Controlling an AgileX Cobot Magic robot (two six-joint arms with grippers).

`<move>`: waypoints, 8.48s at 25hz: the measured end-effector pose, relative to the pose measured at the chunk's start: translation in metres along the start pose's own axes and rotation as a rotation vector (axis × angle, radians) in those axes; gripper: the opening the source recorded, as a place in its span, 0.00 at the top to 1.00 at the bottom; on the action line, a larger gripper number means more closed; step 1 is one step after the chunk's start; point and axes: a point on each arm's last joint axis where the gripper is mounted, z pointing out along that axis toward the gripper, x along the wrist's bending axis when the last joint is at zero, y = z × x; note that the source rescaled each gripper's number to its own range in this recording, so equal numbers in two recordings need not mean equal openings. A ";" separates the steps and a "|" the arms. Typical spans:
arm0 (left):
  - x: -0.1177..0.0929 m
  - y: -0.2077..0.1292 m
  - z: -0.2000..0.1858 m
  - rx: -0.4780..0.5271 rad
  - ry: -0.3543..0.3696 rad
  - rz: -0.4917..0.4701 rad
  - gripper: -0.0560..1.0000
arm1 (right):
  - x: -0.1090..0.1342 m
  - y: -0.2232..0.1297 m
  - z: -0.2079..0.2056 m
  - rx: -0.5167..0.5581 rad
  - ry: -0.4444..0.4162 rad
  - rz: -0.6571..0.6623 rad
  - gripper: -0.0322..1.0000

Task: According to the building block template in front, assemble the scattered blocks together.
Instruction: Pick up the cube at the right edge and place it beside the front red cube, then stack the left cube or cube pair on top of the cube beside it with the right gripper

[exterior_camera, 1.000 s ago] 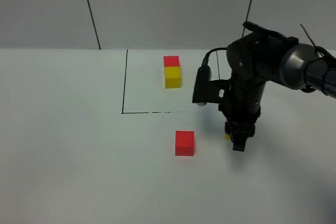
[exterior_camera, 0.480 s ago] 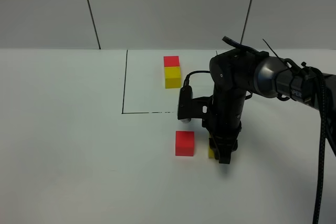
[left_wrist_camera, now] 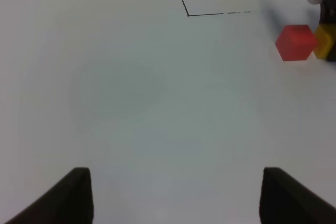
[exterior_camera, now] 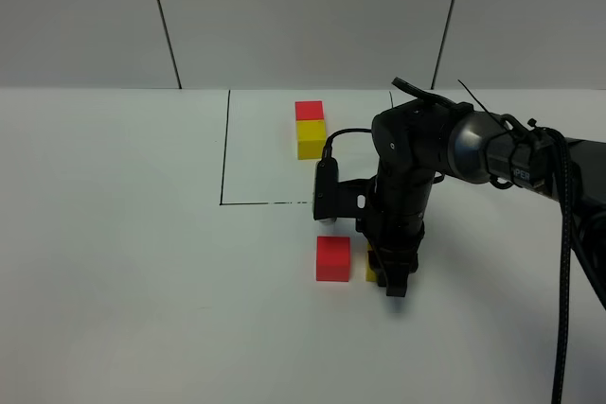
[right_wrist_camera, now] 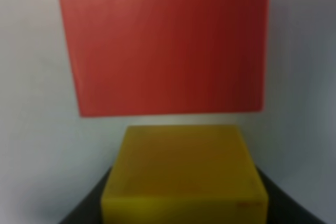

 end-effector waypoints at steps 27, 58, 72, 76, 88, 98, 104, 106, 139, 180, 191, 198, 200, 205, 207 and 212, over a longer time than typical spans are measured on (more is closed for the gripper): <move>0.000 0.000 0.000 0.000 0.000 0.000 0.54 | 0.004 0.015 0.005 0.014 -0.022 -0.058 0.96; 0.000 0.000 0.000 0.000 0.000 0.000 0.54 | 0.009 0.029 0.005 -0.012 -0.034 -0.085 0.96; 0.000 0.000 0.000 0.000 0.000 0.000 0.54 | 0.007 0.028 0.005 -0.021 -0.040 -0.076 0.82; 0.000 0.000 0.000 0.000 0.000 0.000 0.54 | 0.005 0.029 0.002 -0.054 -0.061 -0.048 0.41; 0.000 0.000 0.000 0.000 0.000 0.000 0.54 | 0.004 0.032 -0.021 -0.114 -0.101 0.154 0.00; 0.000 0.000 0.000 0.000 0.000 0.000 0.54 | 0.010 0.030 -0.083 -0.191 -0.164 0.349 0.00; 0.000 0.000 0.000 0.000 0.000 0.000 0.54 | 0.010 0.013 -0.132 -0.281 -0.233 0.573 0.00; 0.000 0.000 0.000 0.000 0.000 0.000 0.54 | 0.008 -0.001 -0.148 -0.324 -0.272 0.697 0.00; 0.000 0.000 0.000 0.000 -0.001 0.000 0.54 | 0.124 -0.121 -0.173 -0.946 -0.753 1.200 0.21; 0.000 0.000 0.000 0.000 -0.001 0.000 0.54 | 0.009 0.015 -0.058 -0.073 -0.070 0.090 0.00; 0.000 0.000 0.000 0.000 -0.001 0.000 0.54 | 0.006 0.029 -0.033 -0.051 -0.132 0.010 0.01; 0.000 0.000 0.000 0.000 -0.001 0.001 0.54 | 0.012 0.040 -0.019 -0.041 -0.109 -0.045 0.01; 0.000 0.000 0.000 0.000 -0.001 0.001 0.54 | 0.012 0.041 -0.015 -0.040 -0.108 -0.049 0.01; 0.000 0.000 0.000 0.000 -0.001 0.001 0.54 | 0.010 0.042 -0.008 -0.042 -0.121 -0.053 0.02; 0.000 0.000 0.000 0.000 -0.001 0.001 0.54 | 0.010 0.042 -0.007 -0.043 -0.122 -0.053 0.03; 0.000 0.000 0.000 0.000 -0.001 0.002 0.54 | 0.010 0.042 -0.002 -0.037 -0.111 -0.053 0.04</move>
